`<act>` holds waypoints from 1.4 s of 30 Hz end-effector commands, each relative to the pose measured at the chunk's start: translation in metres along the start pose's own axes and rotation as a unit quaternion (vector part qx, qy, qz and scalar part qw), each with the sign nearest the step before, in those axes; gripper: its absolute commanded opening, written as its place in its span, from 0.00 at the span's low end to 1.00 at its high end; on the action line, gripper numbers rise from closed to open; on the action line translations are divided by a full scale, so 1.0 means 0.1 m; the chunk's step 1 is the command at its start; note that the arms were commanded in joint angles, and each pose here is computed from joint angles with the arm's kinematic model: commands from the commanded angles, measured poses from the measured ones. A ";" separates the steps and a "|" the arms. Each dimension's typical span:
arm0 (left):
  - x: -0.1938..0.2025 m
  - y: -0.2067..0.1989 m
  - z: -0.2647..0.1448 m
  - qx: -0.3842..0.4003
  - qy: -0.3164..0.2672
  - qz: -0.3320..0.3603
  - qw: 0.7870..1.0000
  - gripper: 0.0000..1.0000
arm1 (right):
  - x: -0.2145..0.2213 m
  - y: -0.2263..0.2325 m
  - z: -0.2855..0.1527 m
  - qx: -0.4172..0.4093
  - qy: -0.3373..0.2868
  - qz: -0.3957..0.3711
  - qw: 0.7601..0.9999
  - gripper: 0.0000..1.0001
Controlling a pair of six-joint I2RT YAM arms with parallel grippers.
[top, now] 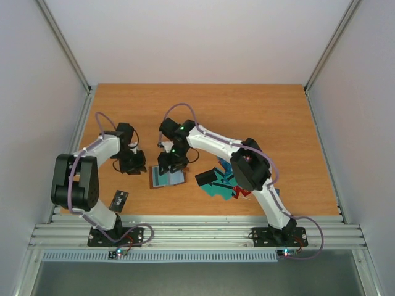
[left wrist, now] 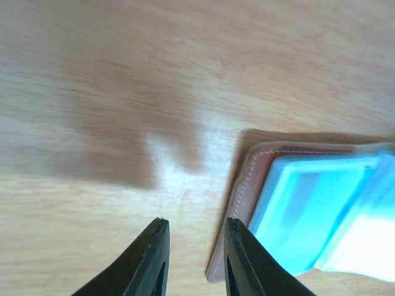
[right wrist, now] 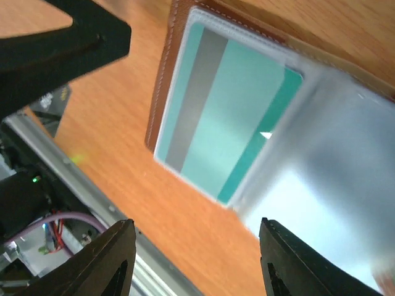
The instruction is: Put the credit cards into the card holder
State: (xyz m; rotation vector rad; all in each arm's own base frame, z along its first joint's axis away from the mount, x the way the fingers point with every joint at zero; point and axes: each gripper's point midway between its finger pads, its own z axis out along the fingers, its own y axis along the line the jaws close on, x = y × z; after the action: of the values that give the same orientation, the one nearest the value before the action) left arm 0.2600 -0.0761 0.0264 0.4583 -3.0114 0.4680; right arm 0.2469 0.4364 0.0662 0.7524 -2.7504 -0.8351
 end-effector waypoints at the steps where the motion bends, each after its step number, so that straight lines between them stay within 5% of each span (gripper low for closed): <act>1: -0.10 -0.03 -0.40 -0.017 -0.051 0.022 0.998 0.29 | 0.05 0.06 -0.57 0.014 -0.059 -0.009 0.998 0.57; 7: -0.08 -0.32 -0.71 0.006 -0.086 0.076 0.993 0.30 | 0.29 -0.34 -0.90 0.025 -0.103 0.057 0.993 0.58; 14: 0.04 -1.16 -0.79 0.091 -0.093 0.172 0.976 0.30 | 0.67 -1.00 -1.37 0.031 -0.164 0.174 0.971 0.60; 29: 0.57 -3.01 -0.08 0.202 0.003 0.348 0.915 0.30 | 1.36 -2.10 -1.71 -0.009 -0.232 0.368 0.900 0.60; 42: 1.04 -3.50 0.55 0.236 0.094 0.408 0.877 0.34 | 1.55 -2.49 -1.45 -0.043 -0.235 0.431 0.870 0.59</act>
State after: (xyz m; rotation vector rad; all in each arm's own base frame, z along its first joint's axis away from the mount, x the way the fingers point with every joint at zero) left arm 0.2673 -0.4207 0.0846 -0.7738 -2.7876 1.1165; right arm 0.2471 0.1098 0.0508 -0.7552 -2.9077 -0.8815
